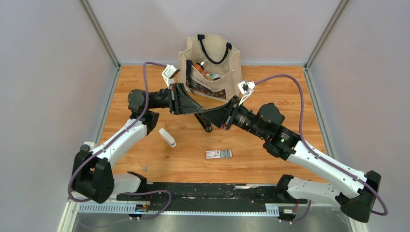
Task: Unload the staples from the stapler
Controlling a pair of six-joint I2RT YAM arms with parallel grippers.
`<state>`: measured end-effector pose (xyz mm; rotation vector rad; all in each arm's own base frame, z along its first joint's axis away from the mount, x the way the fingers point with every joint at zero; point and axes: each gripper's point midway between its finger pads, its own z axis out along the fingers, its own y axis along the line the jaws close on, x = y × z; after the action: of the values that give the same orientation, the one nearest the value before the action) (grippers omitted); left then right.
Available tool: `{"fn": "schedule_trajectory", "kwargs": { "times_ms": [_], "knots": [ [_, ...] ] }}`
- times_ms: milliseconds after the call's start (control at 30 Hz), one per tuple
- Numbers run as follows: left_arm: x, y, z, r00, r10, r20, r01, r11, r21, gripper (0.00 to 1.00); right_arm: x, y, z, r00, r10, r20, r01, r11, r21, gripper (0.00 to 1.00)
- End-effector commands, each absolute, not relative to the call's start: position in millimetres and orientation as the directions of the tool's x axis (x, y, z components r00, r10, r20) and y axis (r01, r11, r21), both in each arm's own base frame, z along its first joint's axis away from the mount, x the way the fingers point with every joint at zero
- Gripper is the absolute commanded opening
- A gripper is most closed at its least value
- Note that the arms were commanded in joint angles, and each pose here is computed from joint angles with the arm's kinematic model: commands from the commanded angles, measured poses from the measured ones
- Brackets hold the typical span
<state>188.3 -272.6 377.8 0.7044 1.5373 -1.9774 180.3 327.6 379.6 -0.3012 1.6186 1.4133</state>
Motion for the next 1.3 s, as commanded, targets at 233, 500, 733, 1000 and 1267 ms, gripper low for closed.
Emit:
{"fn": "schedule_trajectory", "kwargs": {
  "times_ms": [233,500,733,1000,1267],
  "knots": [
    [181.6,-270.2,379.6,-0.668,-0.095,-0.738,0.739,-0.203,-0.643,0.03,174.2,321.6,389.9,-0.525,0.416,-0.743,-0.712,0.264,0.651,0.15],
    [181.1,-270.0,379.0,-0.669,-0.092,-0.737,0.738,-0.197,-0.645,0.03,170.5,320.4,386.6,-0.535,0.415,-0.736,-0.71,0.251,0.658,0.3],
    [181.0,-270.0,379.7,-0.67,-0.09,-0.737,0.737,-0.196,-0.647,0.03,170.7,319.8,387.9,-0.533,0.419,-0.735,-0.712,0.248,0.657,0.29],
    [181.9,-270.2,378.9,-0.676,-0.087,-0.732,0.733,-0.189,-0.654,0.03,169.4,320.3,385.7,-0.536,0.416,-0.734,-0.713,0.243,0.658,0.25],
    [181.3,-270.3,380.6,-0.671,-0.09,-0.736,0.737,-0.187,-0.65,0.03,168.7,322.2,383.5,-0.541,0.404,-0.738,-0.715,0.241,0.656,0.22]
  ]
}}
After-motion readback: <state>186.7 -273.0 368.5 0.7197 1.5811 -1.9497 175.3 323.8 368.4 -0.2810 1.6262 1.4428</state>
